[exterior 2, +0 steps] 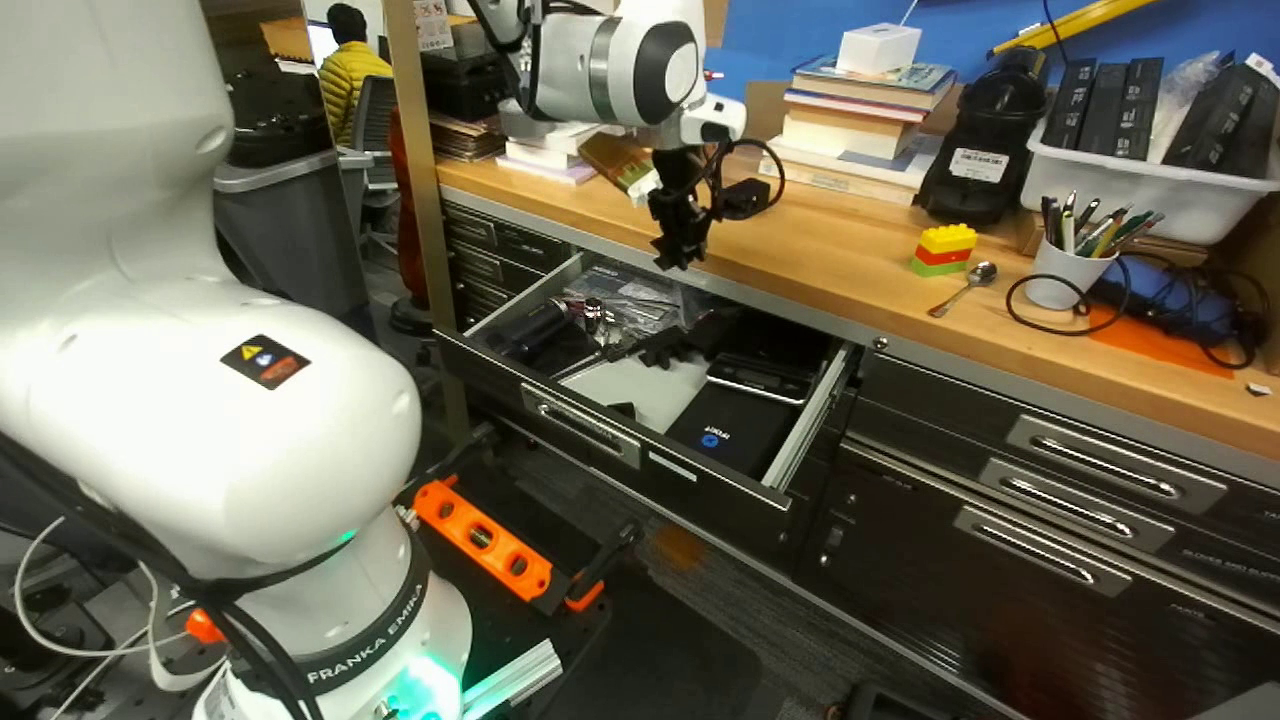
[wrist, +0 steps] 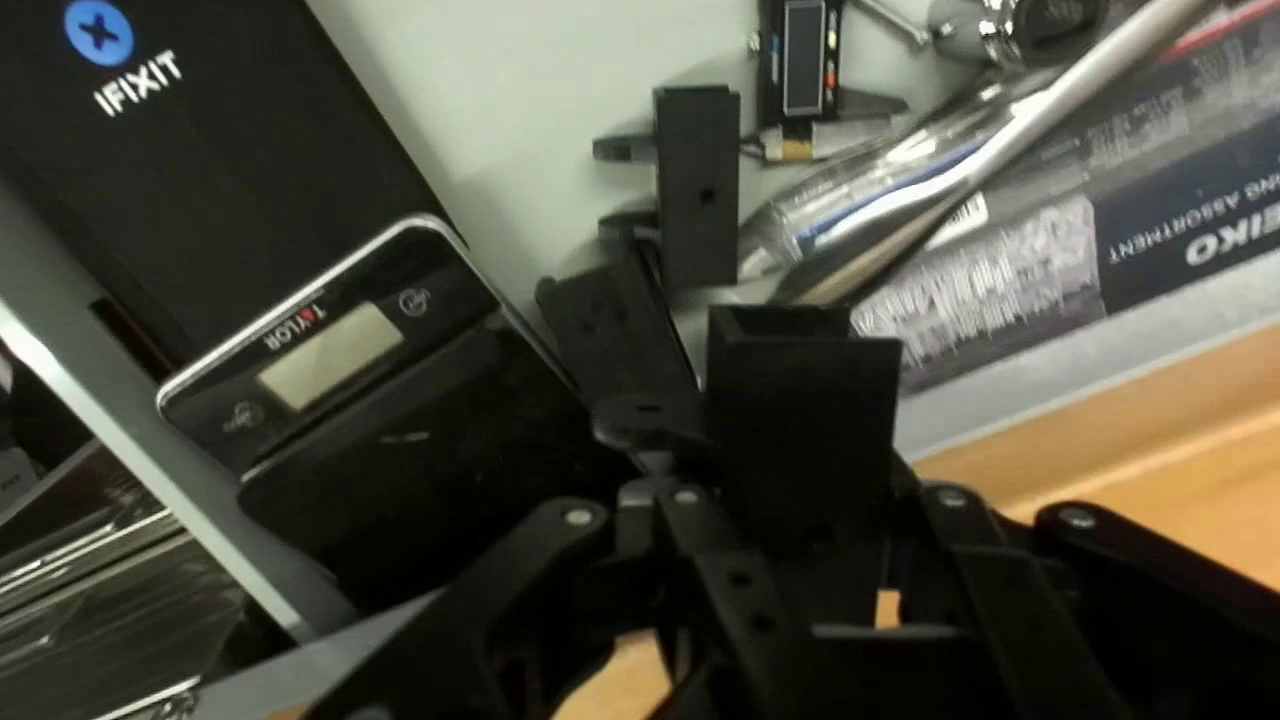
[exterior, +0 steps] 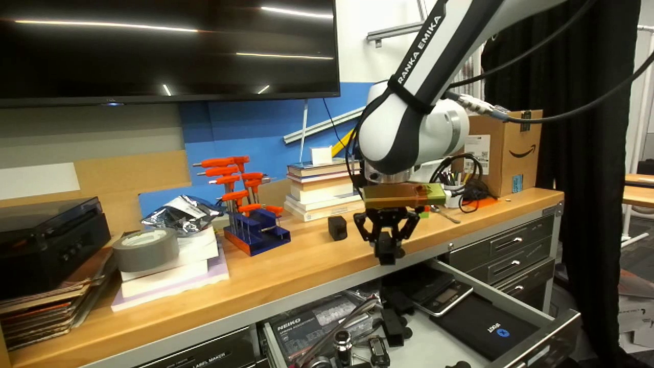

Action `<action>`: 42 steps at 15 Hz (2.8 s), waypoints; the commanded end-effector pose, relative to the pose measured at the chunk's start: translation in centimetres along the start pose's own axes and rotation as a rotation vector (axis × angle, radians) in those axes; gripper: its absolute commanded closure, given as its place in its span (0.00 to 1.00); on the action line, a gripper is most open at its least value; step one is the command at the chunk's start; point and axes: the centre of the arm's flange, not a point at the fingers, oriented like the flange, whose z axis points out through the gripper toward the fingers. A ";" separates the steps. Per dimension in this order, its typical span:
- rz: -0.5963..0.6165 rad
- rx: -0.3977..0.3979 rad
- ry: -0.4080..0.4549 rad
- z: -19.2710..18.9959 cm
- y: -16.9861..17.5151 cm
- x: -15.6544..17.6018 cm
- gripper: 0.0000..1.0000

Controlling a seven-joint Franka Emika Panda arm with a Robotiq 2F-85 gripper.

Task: Open the middle topmost drawer and take out two black objects

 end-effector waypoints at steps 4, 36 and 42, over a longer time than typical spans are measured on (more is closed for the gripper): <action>0.107 -0.010 0.077 -1.4 -3.4 9.5 0.81; 0.171 -0.138 -0.095 -0.8 0.9 6.6 0.00; 0.041 -0.129 -0.181 1.3 2.4 1.8 0.00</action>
